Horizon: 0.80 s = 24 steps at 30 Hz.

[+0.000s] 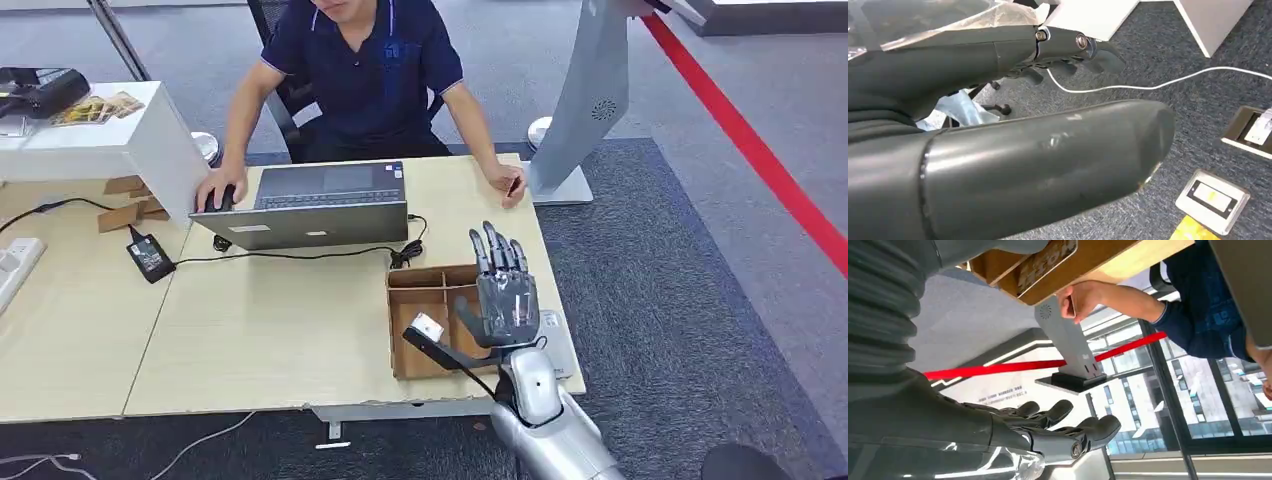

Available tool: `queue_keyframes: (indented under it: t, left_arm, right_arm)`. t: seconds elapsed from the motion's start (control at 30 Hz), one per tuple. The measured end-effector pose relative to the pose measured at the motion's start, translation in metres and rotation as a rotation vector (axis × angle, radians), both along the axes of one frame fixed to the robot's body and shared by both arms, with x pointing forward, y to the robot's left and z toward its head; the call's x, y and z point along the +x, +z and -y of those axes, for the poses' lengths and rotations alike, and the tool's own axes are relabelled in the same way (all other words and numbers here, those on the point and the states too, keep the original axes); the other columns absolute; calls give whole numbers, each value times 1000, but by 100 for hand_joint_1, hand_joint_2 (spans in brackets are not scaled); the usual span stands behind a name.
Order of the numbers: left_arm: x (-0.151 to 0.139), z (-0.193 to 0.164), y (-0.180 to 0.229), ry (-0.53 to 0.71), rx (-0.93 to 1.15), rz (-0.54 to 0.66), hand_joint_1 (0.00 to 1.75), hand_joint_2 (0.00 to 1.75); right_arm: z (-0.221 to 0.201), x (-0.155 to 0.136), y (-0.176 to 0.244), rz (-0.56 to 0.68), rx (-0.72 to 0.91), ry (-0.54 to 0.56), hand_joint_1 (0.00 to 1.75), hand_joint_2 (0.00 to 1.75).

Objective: Pass the card to the sensor for recognition and then transmit it.

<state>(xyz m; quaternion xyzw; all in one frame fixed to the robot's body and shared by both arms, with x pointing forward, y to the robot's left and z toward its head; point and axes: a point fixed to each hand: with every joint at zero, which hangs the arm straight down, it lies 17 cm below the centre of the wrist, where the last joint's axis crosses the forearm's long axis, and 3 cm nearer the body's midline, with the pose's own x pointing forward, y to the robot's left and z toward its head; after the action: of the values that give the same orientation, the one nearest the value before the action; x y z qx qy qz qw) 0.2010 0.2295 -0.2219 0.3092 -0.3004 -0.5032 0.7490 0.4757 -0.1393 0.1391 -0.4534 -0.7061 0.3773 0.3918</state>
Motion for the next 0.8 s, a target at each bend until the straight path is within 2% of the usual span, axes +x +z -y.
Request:
queue_keyframes:
  t: [0.8]
  left_arm:
    - [0, 1, 0, -5, 0, -1, 0, 0]
  right_arm:
    - [-2, 2, -5, -24, 25, -14, 0, 175]
